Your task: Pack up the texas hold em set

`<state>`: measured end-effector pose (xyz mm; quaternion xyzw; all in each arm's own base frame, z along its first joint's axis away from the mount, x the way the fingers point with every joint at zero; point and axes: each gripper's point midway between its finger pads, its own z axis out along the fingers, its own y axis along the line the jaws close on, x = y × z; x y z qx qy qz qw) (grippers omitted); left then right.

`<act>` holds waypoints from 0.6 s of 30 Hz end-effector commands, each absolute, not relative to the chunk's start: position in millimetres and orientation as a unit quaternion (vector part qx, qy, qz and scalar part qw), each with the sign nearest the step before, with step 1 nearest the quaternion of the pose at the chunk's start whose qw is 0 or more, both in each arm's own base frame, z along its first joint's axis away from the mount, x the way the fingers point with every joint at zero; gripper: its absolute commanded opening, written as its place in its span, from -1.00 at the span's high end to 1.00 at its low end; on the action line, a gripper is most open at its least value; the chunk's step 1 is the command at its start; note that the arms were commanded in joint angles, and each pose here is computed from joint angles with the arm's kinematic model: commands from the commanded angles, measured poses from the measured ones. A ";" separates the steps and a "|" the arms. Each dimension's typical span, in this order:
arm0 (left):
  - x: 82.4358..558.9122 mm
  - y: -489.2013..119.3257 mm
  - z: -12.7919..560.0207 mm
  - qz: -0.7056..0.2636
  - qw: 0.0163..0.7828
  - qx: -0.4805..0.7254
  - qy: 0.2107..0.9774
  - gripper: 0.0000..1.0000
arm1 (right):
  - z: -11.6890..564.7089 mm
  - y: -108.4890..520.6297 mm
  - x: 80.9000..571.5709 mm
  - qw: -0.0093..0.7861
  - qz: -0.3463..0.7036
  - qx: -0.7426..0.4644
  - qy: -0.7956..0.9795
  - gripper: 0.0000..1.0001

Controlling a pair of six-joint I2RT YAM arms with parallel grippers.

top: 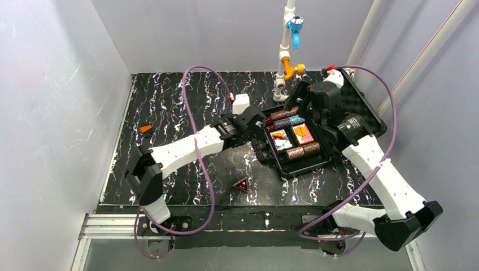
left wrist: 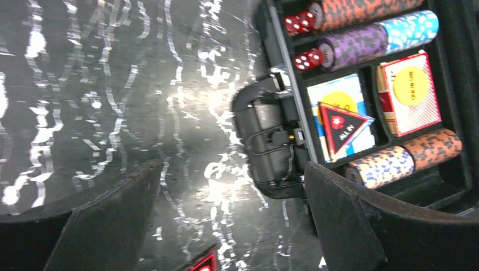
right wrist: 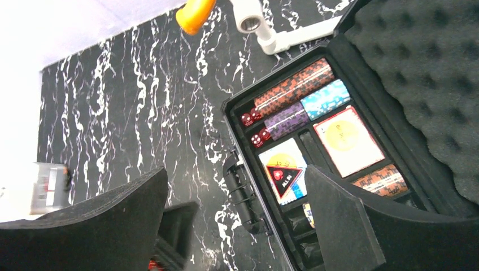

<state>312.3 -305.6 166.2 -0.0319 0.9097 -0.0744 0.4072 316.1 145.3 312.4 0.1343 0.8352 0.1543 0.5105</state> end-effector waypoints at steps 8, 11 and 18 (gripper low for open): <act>299.0 -167.2 206.9 0.015 0.466 -0.051 0.883 -0.97 | 307.1 189.3 302.6 0.490 0.245 0.037 0.836 -0.96; 296.3 -138.5 208.5 0.023 0.466 -0.056 0.883 -0.97 | 289.4 197.4 299.0 0.462 0.238 0.023 0.854 -0.96; 300.5 -70.9 219.4 0.046 0.474 -0.083 0.875 -0.97 | 245.5 209.9 279.2 0.401 0.198 0.026 0.894 -0.96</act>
